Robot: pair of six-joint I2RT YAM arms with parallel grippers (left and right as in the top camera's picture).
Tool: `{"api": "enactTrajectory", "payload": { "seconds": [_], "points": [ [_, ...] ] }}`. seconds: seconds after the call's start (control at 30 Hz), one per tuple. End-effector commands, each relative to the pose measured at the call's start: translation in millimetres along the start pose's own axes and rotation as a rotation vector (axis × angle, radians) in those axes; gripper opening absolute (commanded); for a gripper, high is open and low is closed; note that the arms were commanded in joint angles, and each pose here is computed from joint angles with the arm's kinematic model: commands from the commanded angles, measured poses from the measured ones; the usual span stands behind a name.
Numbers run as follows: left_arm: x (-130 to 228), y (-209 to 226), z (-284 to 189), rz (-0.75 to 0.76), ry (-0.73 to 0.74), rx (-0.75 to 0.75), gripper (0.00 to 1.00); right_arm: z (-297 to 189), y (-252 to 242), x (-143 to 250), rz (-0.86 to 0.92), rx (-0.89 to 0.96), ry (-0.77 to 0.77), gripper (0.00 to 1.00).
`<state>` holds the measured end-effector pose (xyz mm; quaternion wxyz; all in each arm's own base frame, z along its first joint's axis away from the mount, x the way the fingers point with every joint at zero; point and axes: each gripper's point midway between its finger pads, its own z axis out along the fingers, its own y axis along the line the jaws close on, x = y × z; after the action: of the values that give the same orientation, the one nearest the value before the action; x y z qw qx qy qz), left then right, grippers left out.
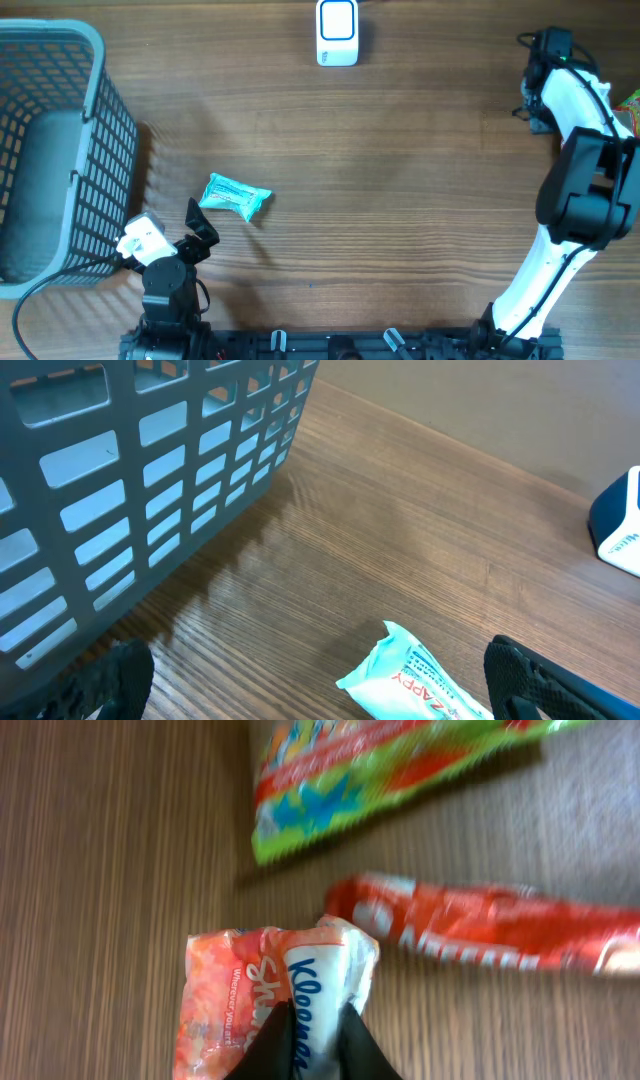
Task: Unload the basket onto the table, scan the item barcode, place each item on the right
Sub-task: 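Carry the box right and release it near the Haribo bag, then reach the right gripper left and grasp the light-blue wipes pack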
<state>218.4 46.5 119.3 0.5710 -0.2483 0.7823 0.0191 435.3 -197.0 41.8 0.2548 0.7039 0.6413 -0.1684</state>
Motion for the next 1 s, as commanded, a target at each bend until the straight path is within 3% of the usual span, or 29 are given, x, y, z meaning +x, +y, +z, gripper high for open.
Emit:
{"api": "enactTrajectory", "payload": {
  "seconds": [0.0,0.07,0.1,0.17,0.23,0.3,0.4,0.43,0.47,0.5,0.63,0.7,0.77,0.8,0.97],
  "points": [
    [-1,1,0,-0.002,-0.009,-0.006,1.0,-5,2,-45,-0.094,0.0,-0.077,1.0],
    [-1,1,0,-0.002,-0.009,-0.006,1.0,-31,25,-39,-0.287,-0.13,0.038,1.0],
    [-1,1,0,-0.002,-0.009,-0.006,1.0,-58,41,-15,-0.374,-0.273,0.185,1.0],
    [-1,1,0,-0.002,-0.009,-0.006,1.0,-123,63,47,-0.543,-0.574,0.504,1.0],
    [-1,1,0,-0.002,-0.009,-0.006,1.0,-214,67,124,-0.845,-0.974,0.804,1.0],
    [-1,1,0,-0.002,-0.009,-0.006,1.0,-275,33,197,-1.201,-1.196,0.907,1.0],
    [-1,1,0,-0.002,-0.009,-0.006,1.0,-318,-22,279,-1.63,-1.287,0.869,0.96],
    [-1,1,0,-0.002,-0.009,-0.006,1.0,-325,-34,301,-1.723,-1.26,0.811,0.94],
    [-1,1,0,-0.002,-0.009,-0.006,1.0,-326,-40,319,-1.803,-1.227,0.708,1.0],
    [-1,1,0,-0.002,-0.009,-0.006,1.0,-332,-45,333,-1.851,-1.206,0.631,0.97],
    [-1,1,0,-0.002,-0.009,-0.006,1.0,-371,-114,416,-2.328,-1.438,0.414,0.97],
    [-1,1,0,-0.002,-0.009,-0.007,1.0,-362,-124,437,-2.404,-1.39,0.319,0.97],
    [-1,1,0,-0.002,-0.009,-0.006,1.0,-362,-142,458,-2.442,-1.418,0.361,0.82],
    [-1,1,0,-0.002,-0.009,-0.006,1.0,-360,-150,467,-2.458,-1.437,0.392,0.81],
    [-1,1,0,-0.002,-0.009,-0.006,1.0,-379,-175,476,-2.427,-1.578,0.615,0.99]
  ]
}}
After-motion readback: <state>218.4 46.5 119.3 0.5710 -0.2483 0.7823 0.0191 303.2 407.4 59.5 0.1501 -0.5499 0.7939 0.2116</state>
